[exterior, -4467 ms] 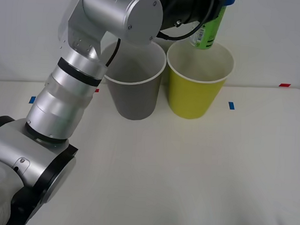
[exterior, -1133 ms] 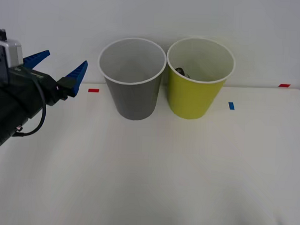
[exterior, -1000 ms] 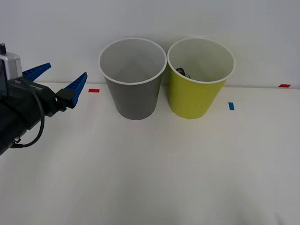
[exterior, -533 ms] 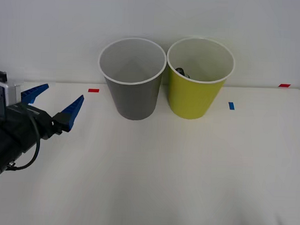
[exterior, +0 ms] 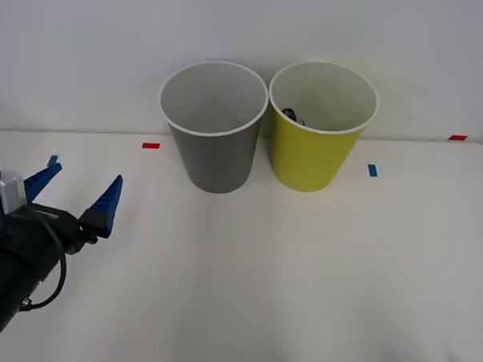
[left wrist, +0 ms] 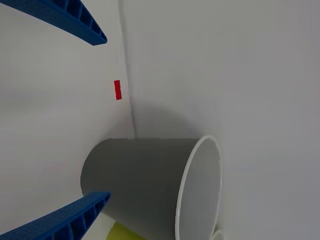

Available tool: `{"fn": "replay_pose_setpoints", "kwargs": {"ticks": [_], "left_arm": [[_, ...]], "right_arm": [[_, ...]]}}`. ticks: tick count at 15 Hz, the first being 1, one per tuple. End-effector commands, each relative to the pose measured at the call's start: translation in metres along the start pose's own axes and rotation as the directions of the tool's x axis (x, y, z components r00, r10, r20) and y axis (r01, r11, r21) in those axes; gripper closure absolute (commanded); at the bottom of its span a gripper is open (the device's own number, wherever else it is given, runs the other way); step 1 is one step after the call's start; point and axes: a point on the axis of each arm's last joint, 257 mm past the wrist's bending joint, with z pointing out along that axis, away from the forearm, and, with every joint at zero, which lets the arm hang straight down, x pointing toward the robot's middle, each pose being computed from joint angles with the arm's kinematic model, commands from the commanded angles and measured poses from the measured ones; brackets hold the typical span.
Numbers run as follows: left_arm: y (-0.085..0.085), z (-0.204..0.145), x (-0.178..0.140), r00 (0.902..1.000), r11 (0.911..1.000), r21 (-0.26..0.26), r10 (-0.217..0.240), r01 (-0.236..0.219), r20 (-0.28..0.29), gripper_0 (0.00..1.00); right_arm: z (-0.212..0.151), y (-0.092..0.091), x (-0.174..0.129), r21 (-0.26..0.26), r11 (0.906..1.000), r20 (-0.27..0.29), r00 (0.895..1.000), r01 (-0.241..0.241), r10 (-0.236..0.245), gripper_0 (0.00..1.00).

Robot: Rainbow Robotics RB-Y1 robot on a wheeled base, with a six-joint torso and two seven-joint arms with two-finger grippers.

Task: Put cans in the gray bin and PET bottles in the light green bin.

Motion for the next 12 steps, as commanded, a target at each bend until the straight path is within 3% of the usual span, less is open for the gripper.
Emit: {"fn": "replay_pose_setpoints", "kwargs": {"ticks": [1, 4, 5, 12], "left_arm": [[-0.019, -0.044, 0.036, 0.9962, 0.9961, -0.019, -0.087, 0.087, -0.007, 0.0], [-0.023, -0.061, 0.062, 0.9926, 0.9929, -0.025, -0.115, 0.116, 0.039, 0.0], [-0.025, -0.066, 0.072, 0.9941, 0.995, -0.017, -0.098, 0.099, 0.048, 0.0], [-0.048, -0.097, 0.111, 0.9958, 0.9968, 0.022, -0.076, 0.077, -0.051, 0.0]], "right_arm": [[0.0, 0.0, 0.0, 0.0, 1.0, 0.0, 1.0, 0.0, 0.0, 0.0], [0.0, 0.0, 0.0, 0.0, 1.0, 0.0, 1.0, 0.0, 0.0, 0.0], [0.0, 0.0, 0.0, 0.0, 1.0, 0.0, 1.0, 0.0, 0.0, 0.0], [0.0, 0.0, 0.0, 0.0, 1.0, 0.0, 1.0, 0.0, 0.0, 0.0]]}}
